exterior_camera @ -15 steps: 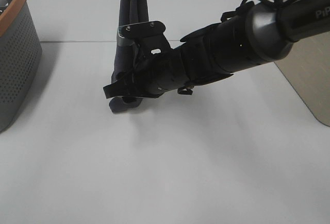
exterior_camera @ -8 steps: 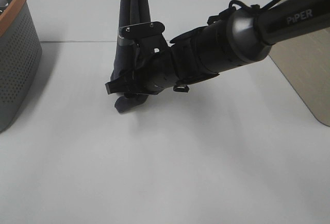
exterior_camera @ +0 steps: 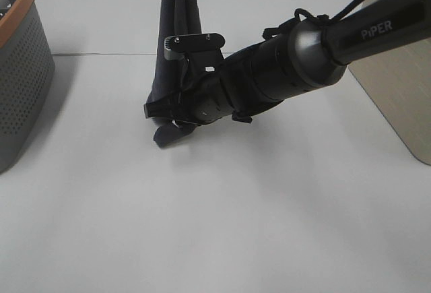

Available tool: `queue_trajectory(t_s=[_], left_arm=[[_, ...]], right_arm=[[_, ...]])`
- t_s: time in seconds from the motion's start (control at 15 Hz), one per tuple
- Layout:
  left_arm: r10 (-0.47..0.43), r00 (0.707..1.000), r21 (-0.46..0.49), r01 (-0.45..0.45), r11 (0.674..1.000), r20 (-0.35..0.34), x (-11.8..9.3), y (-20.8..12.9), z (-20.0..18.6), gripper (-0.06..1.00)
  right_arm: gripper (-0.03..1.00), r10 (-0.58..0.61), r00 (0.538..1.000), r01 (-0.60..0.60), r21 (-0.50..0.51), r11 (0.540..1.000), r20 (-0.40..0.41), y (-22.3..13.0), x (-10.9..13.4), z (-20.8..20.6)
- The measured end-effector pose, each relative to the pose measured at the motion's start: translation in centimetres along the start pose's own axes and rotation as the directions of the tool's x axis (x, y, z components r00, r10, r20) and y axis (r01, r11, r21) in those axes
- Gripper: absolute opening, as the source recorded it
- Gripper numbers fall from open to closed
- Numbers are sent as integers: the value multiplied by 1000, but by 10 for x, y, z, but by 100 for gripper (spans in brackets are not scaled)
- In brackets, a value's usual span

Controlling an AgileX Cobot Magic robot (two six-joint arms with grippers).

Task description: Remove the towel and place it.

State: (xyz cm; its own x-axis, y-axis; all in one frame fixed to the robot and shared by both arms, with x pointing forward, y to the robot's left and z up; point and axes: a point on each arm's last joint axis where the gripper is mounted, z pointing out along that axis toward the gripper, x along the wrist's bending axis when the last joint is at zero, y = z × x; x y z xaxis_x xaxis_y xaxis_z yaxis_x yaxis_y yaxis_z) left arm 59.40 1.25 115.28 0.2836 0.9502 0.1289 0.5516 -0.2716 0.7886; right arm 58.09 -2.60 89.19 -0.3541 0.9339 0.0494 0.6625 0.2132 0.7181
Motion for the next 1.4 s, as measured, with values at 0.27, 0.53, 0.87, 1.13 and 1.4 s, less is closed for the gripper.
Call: queue_trajectory(t_s=[0.27, 0.53, 0.87, 1.13, 1.4], left_arm=[[-1, 1000, 1, 1, 1000, 1, 0, 0, 0, 0], [-8, 1000, 1, 8, 1000, 10, -1, 0, 0, 0], [-6, 1000, -25, 6, 1000, -31, 14, 5, 5, 0], [-176, 984, -66, 176, 982, 2, 74, 23, 2, 0], [-266, 960, -110, 275, 955, 87, 112, 35, -7, 0]], right_arm=[[34, 46, 999, -46, -95, 994, -6, 8, 1, -1], [2, 59, 998, -62, -105, 993, -32, 9, 3, -1], [2, 33, 992, -39, -43, 998, -125, 8, 8, -23], [2, 3, 985, -14, -66, 998, -175, 15, -4, -76], [2, -32, 940, 17, -47, 999, -339, 52, -56, -140]])
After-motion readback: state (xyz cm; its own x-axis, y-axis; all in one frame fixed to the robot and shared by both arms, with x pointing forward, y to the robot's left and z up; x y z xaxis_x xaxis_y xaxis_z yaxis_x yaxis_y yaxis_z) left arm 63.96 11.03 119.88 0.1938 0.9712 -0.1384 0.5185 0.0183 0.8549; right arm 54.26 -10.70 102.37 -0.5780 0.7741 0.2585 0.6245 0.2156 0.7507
